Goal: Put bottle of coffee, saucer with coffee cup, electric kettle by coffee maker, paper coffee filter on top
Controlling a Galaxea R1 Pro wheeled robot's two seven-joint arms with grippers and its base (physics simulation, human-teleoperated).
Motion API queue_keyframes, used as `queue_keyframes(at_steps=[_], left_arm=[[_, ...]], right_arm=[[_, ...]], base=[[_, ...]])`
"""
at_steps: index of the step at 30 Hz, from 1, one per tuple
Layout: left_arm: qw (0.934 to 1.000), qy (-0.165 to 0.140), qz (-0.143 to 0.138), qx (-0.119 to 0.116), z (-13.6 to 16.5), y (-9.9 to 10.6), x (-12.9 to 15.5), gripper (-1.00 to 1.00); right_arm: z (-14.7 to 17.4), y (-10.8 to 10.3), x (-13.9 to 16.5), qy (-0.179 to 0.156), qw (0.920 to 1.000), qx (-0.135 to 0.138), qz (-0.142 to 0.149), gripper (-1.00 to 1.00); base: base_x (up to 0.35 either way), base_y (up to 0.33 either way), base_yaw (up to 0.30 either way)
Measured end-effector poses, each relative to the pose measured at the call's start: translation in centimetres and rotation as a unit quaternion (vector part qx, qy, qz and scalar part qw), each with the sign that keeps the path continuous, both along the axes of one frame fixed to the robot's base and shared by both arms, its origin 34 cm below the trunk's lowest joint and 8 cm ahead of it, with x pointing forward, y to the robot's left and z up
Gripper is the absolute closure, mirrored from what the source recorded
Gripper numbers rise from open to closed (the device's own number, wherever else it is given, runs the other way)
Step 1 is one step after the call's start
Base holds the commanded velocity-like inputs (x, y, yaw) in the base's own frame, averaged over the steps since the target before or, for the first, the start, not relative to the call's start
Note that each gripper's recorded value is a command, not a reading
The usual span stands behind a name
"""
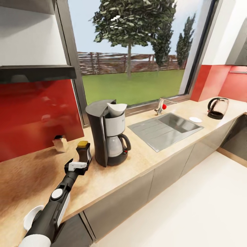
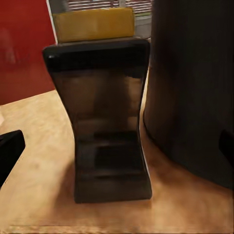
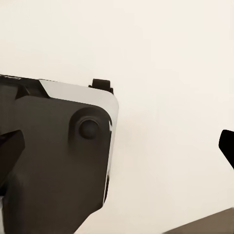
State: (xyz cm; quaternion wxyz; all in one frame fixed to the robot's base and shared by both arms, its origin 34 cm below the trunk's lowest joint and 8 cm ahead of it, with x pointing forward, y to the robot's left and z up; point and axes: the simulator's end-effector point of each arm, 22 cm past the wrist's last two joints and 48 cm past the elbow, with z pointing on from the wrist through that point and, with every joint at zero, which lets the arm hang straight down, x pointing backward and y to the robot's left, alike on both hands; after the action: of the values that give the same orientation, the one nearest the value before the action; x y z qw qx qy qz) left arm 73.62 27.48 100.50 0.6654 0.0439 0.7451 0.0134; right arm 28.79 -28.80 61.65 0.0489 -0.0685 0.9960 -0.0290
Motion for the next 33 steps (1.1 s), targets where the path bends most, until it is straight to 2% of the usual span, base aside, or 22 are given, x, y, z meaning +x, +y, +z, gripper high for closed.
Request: queue_keyframes(at_steps=[10,19,27,33], left_arm=[[1.0,0.0,0.0,0.0,0.02,0.0,-0.03,-1.0],[1.0,0.0,-0.001,0.003,-0.01,-0.06,-0.01,-1.0],[1.0,0.0,-0.001,0.001,0.01,-0.06,-0.06,-1.0],[0.9999,0.002,-0.014,0.0,-0.13,-0.9,-0.15,-1.0]], right_arm=[[0.01,0.11,-0.01,0.0,1.0,0.001,0.0,-1.0],[0.0,0.18,0.0,0.0,1.0,0.001,0.0,-1.0],[0.02,0.16,0.0,0.0,1.0,0.001,0.0,-1.0],[0.02,0.24,0.07,-0.001,1.0,0.002,-0.001,-1.0]], base=[[-0.089,0.037,0.0],[-0.281,0.0,0.0],[-0.037,0.0,0.0],[-0.002,0.0,0.0]])
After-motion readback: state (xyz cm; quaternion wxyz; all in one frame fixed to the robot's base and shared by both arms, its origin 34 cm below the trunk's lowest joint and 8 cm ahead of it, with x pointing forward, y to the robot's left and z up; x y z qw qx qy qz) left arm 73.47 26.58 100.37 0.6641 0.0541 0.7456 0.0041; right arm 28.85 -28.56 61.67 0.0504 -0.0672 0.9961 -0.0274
